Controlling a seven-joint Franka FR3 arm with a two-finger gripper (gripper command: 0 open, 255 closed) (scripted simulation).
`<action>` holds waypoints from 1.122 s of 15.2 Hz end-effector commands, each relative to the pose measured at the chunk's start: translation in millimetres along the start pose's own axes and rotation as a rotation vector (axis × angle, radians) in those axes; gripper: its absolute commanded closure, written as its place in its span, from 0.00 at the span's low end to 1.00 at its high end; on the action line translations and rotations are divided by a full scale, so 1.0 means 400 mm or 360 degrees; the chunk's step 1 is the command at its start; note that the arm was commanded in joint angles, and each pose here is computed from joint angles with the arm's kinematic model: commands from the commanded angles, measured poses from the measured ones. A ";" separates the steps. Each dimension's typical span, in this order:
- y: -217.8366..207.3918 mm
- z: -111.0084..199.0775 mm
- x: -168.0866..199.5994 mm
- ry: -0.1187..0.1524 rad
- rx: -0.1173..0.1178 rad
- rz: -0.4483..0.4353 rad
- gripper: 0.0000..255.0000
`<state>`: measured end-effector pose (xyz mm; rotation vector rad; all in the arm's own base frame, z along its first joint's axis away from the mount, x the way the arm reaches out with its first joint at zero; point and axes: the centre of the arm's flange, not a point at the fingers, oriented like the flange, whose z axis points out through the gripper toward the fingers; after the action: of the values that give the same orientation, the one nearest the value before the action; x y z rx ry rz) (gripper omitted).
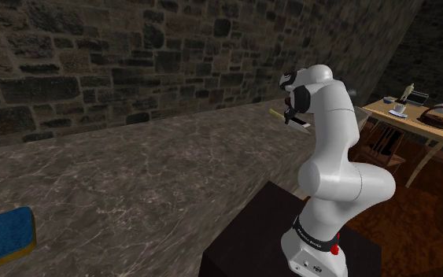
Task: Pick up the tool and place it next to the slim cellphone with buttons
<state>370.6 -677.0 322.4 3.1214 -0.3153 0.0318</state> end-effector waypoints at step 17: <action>0.002 -0.115 0.001 0.0001 -0.0001 0.0000 0.00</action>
<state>370.5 -678.8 355.8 3.1198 -0.3155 0.0341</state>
